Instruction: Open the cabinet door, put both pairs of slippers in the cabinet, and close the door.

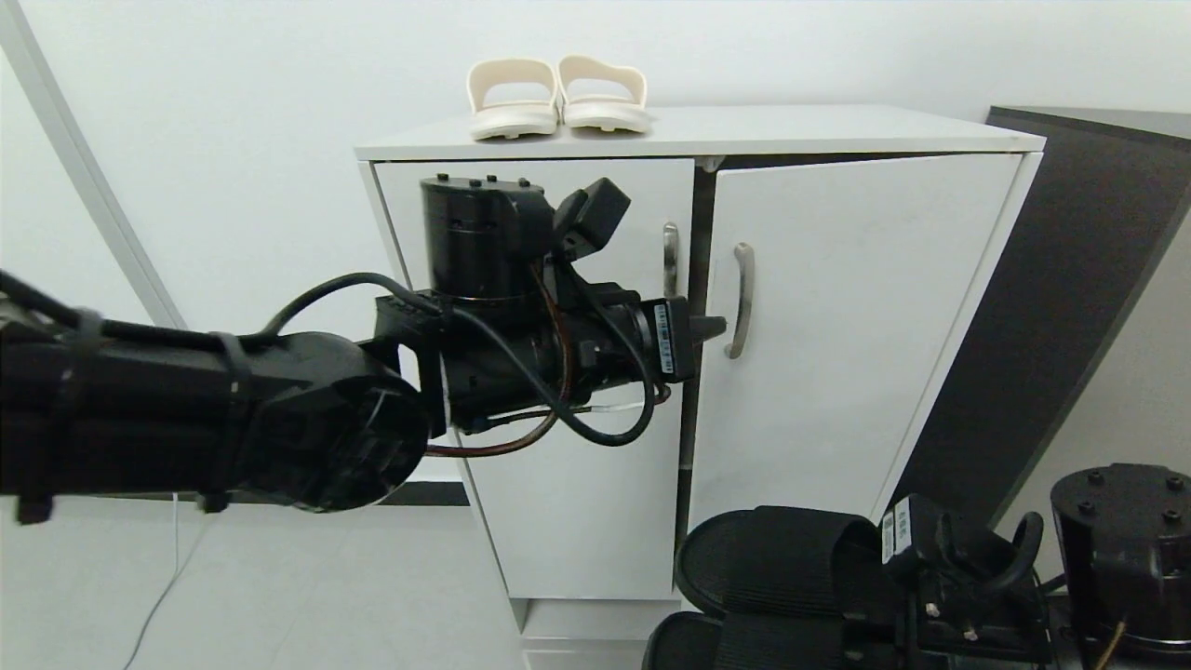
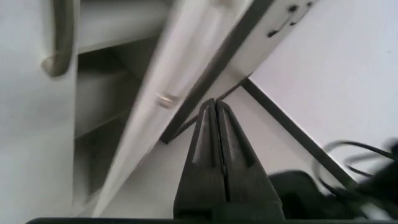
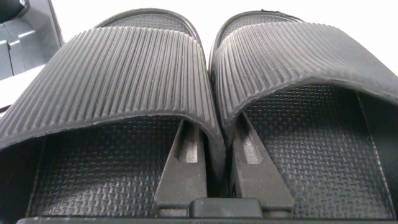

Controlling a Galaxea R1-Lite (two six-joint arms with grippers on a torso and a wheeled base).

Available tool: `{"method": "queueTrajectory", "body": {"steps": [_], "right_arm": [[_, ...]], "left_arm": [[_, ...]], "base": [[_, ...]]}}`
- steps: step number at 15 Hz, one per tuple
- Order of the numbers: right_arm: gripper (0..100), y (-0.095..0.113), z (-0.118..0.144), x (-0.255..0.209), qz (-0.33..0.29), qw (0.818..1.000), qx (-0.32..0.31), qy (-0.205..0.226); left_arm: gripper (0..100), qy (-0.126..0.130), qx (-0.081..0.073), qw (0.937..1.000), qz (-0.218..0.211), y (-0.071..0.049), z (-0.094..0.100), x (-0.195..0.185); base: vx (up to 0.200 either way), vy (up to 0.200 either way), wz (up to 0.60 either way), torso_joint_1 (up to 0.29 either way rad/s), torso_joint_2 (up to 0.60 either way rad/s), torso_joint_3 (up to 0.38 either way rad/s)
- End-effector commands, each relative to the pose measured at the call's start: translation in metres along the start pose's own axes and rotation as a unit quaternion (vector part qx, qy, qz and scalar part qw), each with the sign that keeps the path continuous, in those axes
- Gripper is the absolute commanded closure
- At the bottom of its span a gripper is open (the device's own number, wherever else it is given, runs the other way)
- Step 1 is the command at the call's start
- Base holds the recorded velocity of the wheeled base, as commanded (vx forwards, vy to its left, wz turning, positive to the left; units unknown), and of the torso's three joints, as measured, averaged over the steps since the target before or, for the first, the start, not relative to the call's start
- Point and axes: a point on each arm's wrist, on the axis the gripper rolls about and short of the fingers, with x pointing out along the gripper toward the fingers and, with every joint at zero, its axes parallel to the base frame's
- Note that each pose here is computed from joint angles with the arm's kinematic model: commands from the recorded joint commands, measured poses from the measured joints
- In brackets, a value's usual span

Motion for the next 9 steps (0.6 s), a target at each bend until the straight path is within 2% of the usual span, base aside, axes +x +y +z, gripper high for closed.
{"method": "queueTrajectory", "body": {"steps": [1,5,9], "right_arm": [[100,0.0,0.0,-0.001,0.0,1.0,-0.001,-0.001],[100,0.0,0.0,-0.001,-0.002,1.0,-0.002,-0.001],[100,0.0,-0.001,-0.001,-0.001,1.0,-0.012,0.001]], "left_arm": [[100,-0.025,0.006,0.9997,-0.004,-0.011,0.014,-0.023],[100,-0.043,0.006,0.9989,0.019,0.016,0.022,-0.009],[100,-0.064,0.011,0.9977,0.023,0.034,0.034,0.022]], "base": [[0.0,0.0,0.0,0.0,0.0,0.0],[0.0,0.0,0.0,0.0,0.0,0.0],[0.0,0.0,0.0,0.0,0.0,0.0]]}}
